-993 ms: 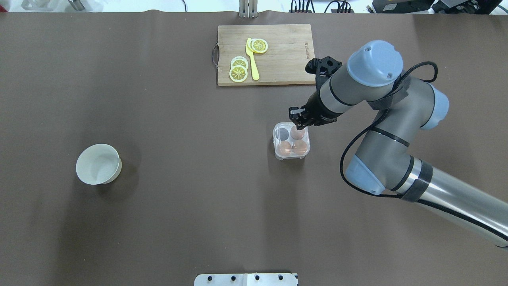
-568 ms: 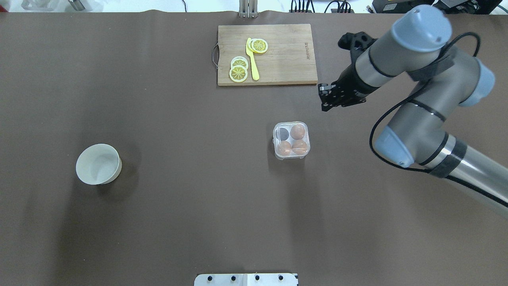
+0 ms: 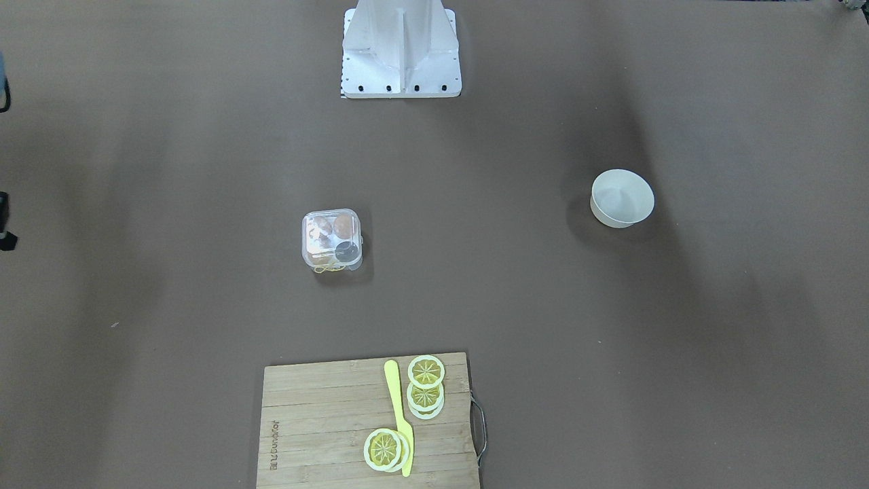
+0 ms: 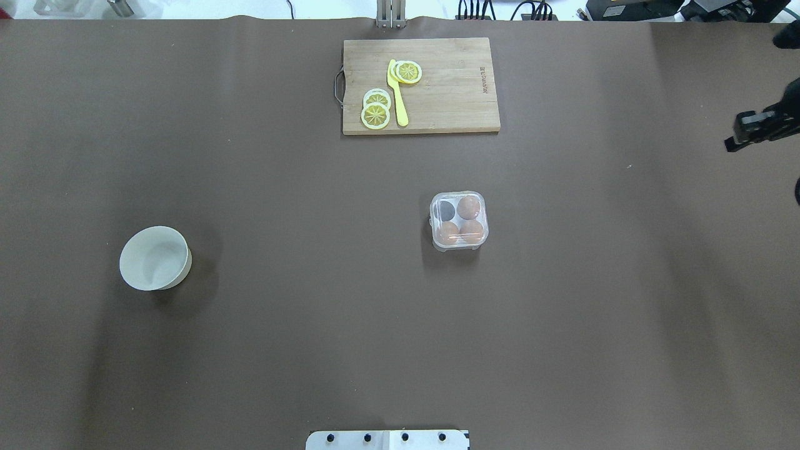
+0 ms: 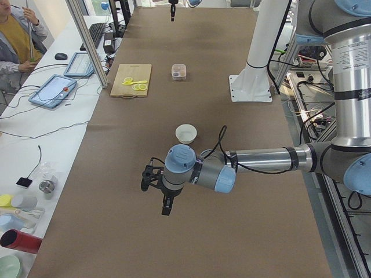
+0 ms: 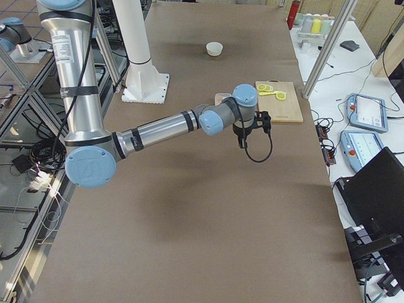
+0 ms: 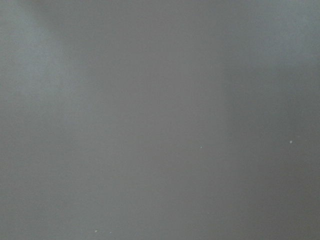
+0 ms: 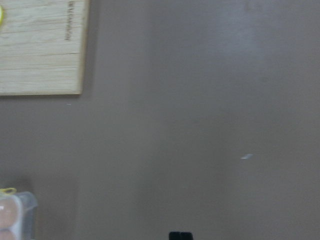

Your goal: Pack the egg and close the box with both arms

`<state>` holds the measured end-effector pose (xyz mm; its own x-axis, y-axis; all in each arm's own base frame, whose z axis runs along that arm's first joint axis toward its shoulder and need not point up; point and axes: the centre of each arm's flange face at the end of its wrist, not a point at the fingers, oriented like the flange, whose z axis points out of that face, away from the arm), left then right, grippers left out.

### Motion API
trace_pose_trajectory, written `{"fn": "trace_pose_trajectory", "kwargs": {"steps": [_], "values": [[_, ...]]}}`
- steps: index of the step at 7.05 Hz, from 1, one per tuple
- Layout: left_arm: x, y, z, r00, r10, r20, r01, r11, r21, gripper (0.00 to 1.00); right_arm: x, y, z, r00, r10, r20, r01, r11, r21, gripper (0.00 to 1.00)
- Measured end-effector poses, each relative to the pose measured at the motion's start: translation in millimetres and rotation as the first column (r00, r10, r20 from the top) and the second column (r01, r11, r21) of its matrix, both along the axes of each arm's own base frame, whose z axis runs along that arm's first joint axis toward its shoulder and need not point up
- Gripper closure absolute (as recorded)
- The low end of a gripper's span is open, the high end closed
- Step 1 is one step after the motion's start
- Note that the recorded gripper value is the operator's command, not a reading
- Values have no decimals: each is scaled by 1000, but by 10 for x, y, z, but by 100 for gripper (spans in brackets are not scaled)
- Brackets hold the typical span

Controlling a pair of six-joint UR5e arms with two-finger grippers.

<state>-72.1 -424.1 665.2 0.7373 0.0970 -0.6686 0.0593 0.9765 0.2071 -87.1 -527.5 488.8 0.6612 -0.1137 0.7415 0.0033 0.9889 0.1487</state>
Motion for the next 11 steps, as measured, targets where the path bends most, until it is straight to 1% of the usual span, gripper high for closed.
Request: {"fn": "trace_pose_trajectory", "kwargs": {"steps": [1, 2, 3, 4, 5, 7, 9, 11], "values": [[-24, 100, 104, 1000, 11, 8, -11, 1000, -21, 2, 411, 55, 249, 999, -31, -41, 30, 999, -12, 1], [-34, 216, 213, 1000, 12, 12, -11, 998, -56, 2, 766, 138, 490, 994, -77, -77, 76, 997, -22, 0], [-37, 262, 259, 1000, 11, 13, -9, 995, -97, 2, 1028, 266, 717, 987, -118, -105, 116, 993, -25, 0], [-37, 259, 258, 1000, 11, 11, -9, 991, -134, 2, 1205, 431, 939, 982, -135, -131, 131, 990, -43, 0], [-37, 246, 235, 1000, 11, 9, -9, 989, -150, 2, 1288, 576, 1127, 979, -144, -145, 135, 988, -68, 0], [-8, 250, 210, 1000, 2, -30, -7, 982, -188, 2, 1339, 668, 1355, 974, -153, -167, 136, 985, -107, 0], [4, 275, 241, 999, 1, -46, -10, 980, -200, 2, 1344, 663, 1419, 972, -156, -173, 137, 984, -118, 0], [11, 273, 146, 999, 3, -54, -12, 983, -181, 2, 1341, 658, 1425, 973, -156, -171, 137, 983, -118, 0]]}}
